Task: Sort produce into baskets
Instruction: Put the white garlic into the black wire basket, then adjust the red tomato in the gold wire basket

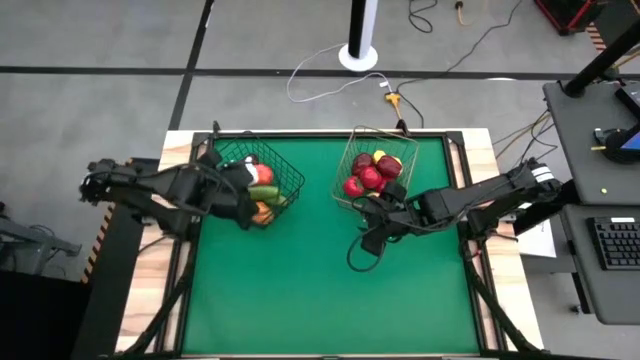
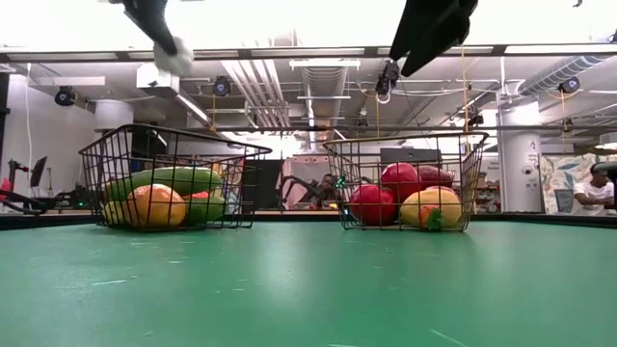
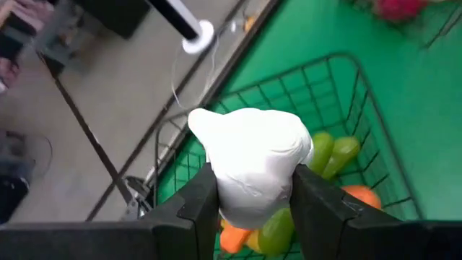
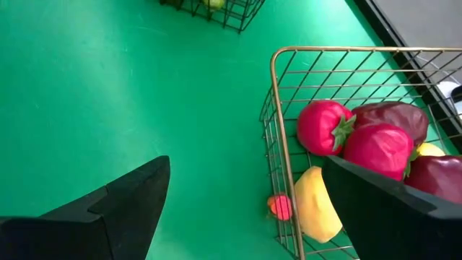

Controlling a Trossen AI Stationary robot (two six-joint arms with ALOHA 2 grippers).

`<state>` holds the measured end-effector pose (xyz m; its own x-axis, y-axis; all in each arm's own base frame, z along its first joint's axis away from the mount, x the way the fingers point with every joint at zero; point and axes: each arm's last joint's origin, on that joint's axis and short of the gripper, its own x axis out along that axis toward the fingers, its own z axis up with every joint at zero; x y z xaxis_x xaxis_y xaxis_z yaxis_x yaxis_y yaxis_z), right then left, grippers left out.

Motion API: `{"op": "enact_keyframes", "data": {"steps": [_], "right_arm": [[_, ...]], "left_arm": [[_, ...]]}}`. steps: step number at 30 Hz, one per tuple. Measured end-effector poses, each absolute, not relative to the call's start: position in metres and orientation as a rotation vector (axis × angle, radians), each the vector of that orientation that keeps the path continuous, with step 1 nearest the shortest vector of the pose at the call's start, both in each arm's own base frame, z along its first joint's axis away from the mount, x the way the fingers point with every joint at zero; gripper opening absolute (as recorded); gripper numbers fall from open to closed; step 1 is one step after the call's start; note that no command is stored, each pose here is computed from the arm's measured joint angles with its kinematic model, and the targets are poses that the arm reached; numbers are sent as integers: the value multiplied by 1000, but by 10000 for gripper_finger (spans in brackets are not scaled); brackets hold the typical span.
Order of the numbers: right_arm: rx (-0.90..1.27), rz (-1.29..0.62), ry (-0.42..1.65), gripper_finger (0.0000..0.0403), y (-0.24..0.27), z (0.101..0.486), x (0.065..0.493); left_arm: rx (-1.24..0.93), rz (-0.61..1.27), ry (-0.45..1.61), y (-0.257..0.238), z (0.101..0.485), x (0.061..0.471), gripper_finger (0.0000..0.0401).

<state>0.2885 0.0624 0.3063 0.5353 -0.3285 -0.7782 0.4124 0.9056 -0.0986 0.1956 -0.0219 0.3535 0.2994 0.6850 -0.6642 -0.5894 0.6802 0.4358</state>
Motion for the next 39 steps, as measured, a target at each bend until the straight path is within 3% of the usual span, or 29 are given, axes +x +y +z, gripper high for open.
{"op": "enact_keyframes", "data": {"steps": [10, 17, 30, 39], "right_arm": [[81, -470, 888, 354, 61, 307, 289], [60, -487, 880, 354, 60, 308, 289], [52, -582, 850, 354, 22, 321, 297], [202, -746, 827, 333, -28, 335, 295]], "left_arm": [[-74, 611, 1130, 53, 302, 201, 122], [-212, 798, 1257, 119, 274, 184, 128], [-261, 851, 1302, 147, 251, 194, 290], [-208, 810, 1108, 122, 274, 202, 314]]}}
